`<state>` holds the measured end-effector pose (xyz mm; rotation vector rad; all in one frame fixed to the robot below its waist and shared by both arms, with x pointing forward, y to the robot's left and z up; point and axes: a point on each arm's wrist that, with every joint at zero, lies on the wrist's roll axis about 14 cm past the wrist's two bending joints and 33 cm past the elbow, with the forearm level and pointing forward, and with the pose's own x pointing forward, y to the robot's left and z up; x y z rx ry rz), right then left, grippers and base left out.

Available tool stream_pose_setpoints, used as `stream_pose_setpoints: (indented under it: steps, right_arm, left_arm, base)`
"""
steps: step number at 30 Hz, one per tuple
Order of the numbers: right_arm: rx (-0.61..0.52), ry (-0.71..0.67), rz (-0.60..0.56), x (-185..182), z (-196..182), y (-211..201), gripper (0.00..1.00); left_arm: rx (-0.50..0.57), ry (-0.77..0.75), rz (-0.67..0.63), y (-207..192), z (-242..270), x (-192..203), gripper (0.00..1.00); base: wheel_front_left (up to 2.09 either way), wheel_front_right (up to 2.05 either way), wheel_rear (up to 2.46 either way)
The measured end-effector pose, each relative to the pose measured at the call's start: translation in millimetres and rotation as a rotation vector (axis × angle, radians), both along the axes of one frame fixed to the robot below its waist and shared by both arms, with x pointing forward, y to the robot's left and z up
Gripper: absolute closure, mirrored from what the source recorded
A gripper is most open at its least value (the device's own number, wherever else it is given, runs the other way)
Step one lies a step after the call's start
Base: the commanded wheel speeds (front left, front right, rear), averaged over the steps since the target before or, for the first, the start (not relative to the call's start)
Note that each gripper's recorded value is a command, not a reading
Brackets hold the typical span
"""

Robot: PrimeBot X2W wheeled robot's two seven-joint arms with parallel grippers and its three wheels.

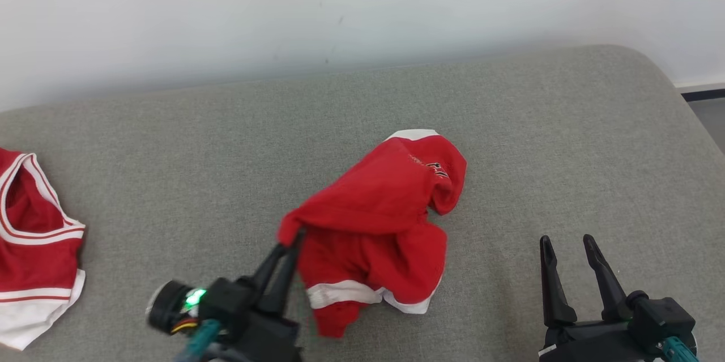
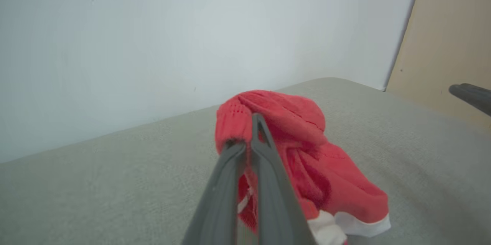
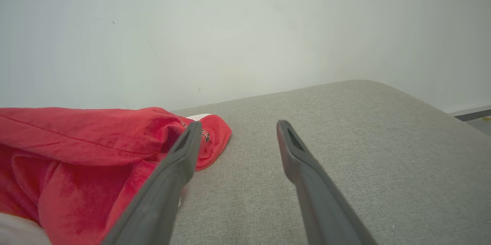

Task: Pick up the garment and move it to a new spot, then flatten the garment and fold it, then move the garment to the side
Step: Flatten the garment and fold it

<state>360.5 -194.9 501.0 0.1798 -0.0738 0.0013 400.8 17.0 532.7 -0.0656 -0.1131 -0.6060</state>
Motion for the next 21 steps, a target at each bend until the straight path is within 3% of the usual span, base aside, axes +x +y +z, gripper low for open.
stream_pose_setpoints:
  steps: [7, 14, 15, 16, 21]
  right_arm:
    - [-0.016, 0.021, -0.015, -1, -6, -5, 0.00]
    - [-0.023, 0.038, -0.004, 3, -12, -2, 0.00]
    - [-0.023, 0.039, -0.002, 4, -12, -1, 0.00]
    - [-0.022, 0.038, 0.003, 5, -12, 0, 0.00]
    - [-0.021, 0.030, 0.022, 8, -10, 6, 0.00]
  left_arm:
    - [0.055, 0.135, 0.183, 68, -48, 11, 1.00]
    - [0.065, 0.229, 0.272, 95, -78, 9, 1.00]
    - [0.066, 0.238, 0.277, 97, -81, 8, 0.60]
    - [0.067, 0.245, 0.283, 98, -83, 8, 0.00]
    - [0.033, 0.219, 0.312, 100, -72, 7, 0.00]
  base:
    - [0.00, 0.00, 0.00]
    - [0.00, 0.00, 0.00]
    - [0.00, 0.00, 0.00]
    - [0.00, 0.00, 0.00]
    - [0.00, 0.00, 0.00]
